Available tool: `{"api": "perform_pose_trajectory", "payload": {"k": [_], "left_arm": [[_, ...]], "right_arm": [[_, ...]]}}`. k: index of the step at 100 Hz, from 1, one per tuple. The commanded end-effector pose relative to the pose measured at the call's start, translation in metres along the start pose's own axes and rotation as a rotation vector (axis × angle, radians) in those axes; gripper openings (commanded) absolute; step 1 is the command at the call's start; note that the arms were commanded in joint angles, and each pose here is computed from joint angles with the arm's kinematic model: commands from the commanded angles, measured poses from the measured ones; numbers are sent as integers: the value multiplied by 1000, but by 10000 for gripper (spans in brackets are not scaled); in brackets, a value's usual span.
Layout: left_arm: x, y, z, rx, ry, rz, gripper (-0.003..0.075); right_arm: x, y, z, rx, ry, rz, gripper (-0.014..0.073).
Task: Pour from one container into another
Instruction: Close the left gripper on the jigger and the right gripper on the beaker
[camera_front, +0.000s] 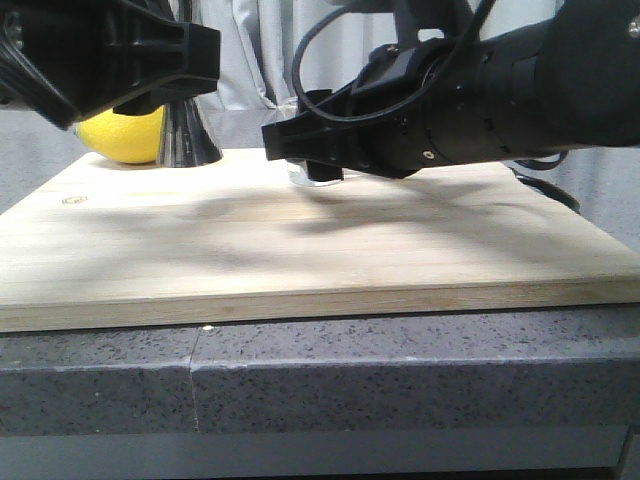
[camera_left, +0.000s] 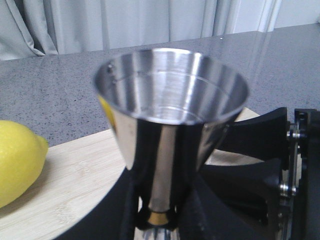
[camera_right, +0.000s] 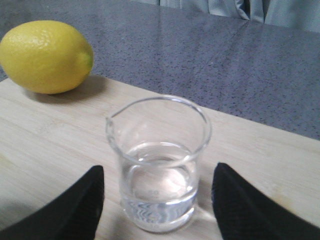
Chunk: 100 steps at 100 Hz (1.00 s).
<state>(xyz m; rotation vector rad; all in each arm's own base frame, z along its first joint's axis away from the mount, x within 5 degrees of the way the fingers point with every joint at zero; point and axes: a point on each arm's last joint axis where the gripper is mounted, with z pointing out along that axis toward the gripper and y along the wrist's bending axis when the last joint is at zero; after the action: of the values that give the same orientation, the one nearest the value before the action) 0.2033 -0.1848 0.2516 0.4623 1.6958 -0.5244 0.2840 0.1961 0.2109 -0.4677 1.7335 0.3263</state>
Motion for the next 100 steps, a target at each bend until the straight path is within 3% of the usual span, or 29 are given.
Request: {"api": "perform_pose_trajectory", "payload": {"k": [1,85,100], "left_arm": [[-23,-3,-4,10,-136,-11,-19],[-22,-4,-4,13,-125,-8,-19],[-22,-4,-4,13,-125,-8,-19]], "right_arm": [[-29,-5,-4,20,-163,-7,421],[-28,-1,27,12,-190,-32,419],[-23,-1,29,12,-179,-34,348]]}}
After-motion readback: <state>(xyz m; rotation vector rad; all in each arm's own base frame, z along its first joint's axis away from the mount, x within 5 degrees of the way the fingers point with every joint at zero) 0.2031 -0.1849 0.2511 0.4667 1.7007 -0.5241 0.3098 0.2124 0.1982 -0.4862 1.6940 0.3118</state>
